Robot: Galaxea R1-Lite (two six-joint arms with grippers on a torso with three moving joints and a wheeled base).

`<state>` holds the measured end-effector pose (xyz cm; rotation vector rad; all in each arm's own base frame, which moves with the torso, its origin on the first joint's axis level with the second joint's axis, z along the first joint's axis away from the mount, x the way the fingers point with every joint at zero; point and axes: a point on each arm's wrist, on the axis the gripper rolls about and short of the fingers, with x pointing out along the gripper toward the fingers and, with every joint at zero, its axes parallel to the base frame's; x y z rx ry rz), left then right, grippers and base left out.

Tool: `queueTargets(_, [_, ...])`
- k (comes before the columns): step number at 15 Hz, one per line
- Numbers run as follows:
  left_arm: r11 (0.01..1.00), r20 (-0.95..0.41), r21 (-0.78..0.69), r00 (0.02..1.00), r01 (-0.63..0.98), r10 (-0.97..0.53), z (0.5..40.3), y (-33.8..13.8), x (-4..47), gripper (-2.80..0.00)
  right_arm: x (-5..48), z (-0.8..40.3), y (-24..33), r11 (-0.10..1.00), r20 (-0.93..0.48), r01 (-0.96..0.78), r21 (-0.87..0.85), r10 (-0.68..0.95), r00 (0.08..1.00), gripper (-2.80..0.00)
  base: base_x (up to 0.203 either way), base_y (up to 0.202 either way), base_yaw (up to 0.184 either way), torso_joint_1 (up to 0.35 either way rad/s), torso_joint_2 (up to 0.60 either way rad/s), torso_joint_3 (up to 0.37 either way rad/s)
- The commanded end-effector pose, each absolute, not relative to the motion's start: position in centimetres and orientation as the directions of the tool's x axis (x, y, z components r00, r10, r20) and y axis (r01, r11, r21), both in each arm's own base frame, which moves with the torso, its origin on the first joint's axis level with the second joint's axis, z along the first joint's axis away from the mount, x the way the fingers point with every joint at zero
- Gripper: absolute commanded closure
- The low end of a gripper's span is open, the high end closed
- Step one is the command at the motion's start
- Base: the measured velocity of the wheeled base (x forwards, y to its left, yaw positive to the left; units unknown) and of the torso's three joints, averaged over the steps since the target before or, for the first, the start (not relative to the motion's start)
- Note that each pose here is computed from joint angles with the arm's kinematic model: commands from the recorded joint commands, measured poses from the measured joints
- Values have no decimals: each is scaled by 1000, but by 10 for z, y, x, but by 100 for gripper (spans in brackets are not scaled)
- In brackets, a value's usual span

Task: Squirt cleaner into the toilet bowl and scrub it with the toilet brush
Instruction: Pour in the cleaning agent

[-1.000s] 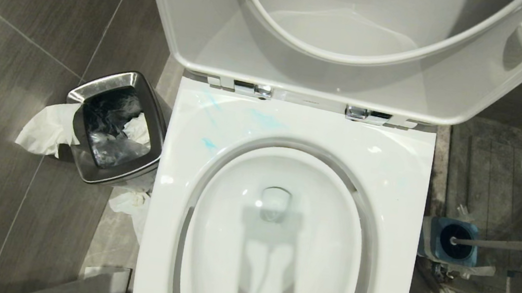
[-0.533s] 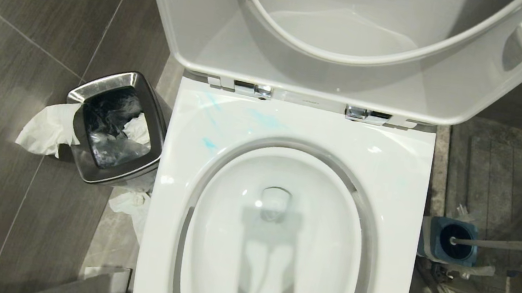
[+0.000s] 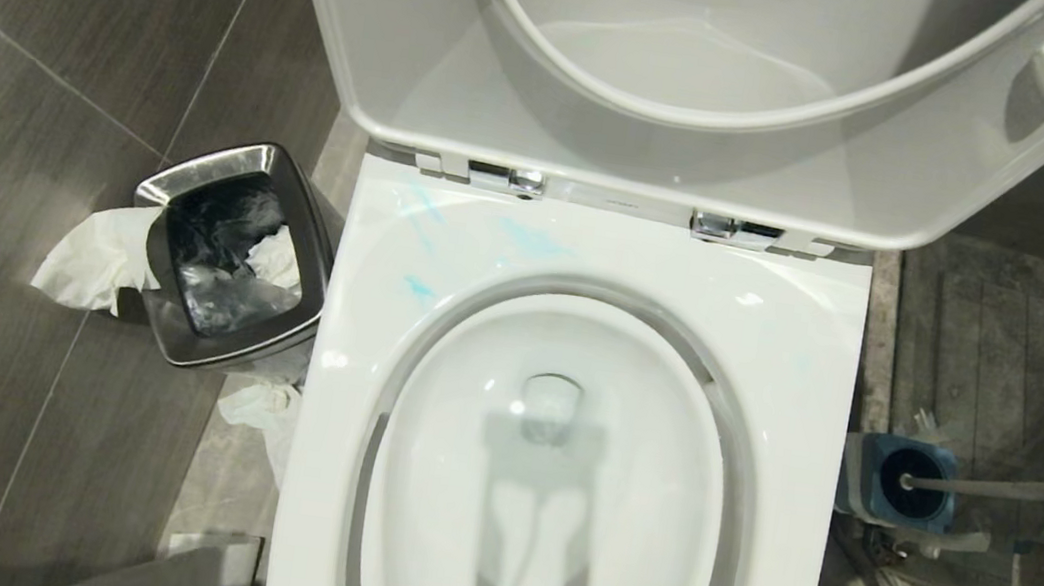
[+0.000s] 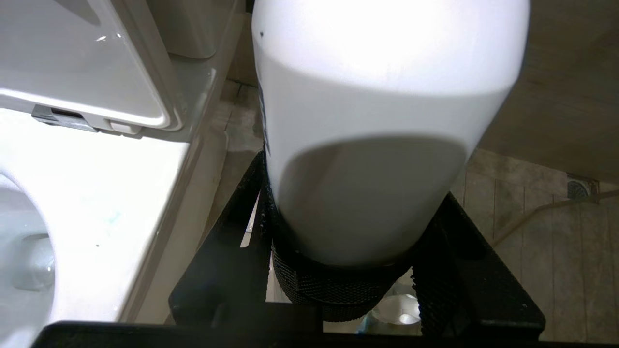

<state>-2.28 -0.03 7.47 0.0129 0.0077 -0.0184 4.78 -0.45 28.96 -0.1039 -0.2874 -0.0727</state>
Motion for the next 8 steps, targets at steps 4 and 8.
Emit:
queueTargets(4, [1000,-11,5,1000,6,-6,74,0,-23,0,48,292,-4,992,296,87,-93,-56,954,0,0,0,0,3,5,94])
queueTargets(8, [1000,-11,6,1000,8,-8,74,0,-23,0,48,293,-4,992,297,86,-93,-54,953,0,0,0,0,3,3,190])
